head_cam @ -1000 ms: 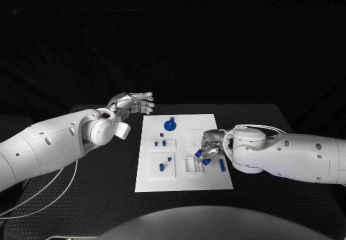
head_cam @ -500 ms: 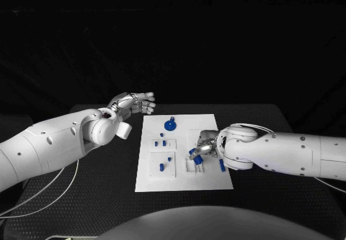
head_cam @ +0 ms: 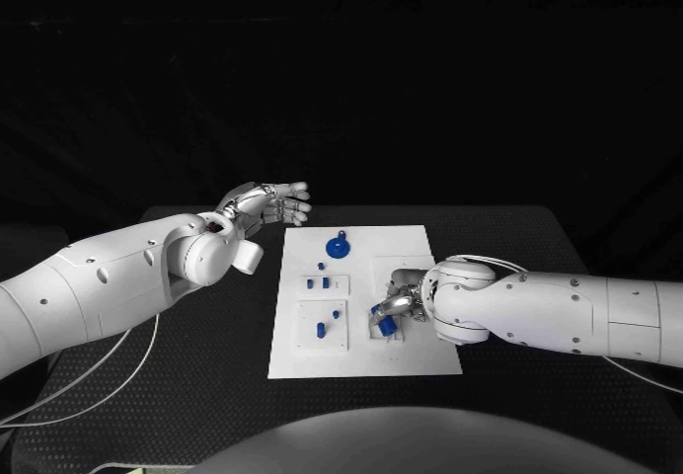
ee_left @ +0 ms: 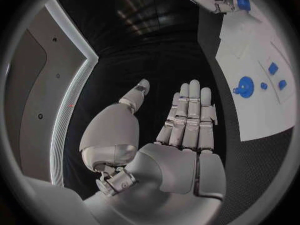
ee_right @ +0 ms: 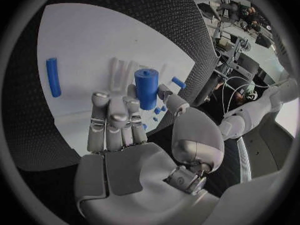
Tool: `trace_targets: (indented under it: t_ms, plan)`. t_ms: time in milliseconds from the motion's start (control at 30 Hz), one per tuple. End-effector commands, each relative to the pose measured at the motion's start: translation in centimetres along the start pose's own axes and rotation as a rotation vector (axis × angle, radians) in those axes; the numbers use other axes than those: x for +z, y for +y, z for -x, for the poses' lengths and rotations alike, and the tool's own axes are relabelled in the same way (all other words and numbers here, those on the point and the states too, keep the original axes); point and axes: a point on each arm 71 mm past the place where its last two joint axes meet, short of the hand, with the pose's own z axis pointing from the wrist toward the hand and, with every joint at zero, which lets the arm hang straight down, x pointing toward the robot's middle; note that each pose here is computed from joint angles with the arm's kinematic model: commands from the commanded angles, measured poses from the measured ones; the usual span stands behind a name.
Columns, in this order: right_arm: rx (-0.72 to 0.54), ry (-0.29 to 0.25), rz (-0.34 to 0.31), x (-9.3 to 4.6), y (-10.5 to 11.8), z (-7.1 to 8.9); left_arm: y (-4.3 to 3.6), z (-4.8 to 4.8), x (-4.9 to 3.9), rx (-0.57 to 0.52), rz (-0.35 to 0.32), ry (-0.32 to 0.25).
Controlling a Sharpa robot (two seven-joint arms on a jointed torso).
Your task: Assemble the parts on the task board
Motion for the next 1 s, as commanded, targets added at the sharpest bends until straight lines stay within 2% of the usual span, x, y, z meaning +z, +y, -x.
trace_targets:
  t_ms: [33, 500, 833, 1000]
  plan:
    - [-0.058, 0.006, 0.000, 0.1, 0.0, -0.1, -0.15, -0.36, 0.11, -0.001, -0.007, 0.023]
    - [-0.086, 0.016, -0.009, 0.3, -0.3, -0.2, -0.13, -0.36, 0.11, 0.001, -0.004, 0.024]
    - [-0.097, 0.063, 0.005, 0.3, 0.3, -1.0, -0.10, -0.41, 0.12, 0.006, 0.000, 0.028]
    - [-0.097, 0.066, 0.005, 0.3, 0.3, -1.1, -0.11, -0.49, 0.15, 0.006, 0.000, 0.030]
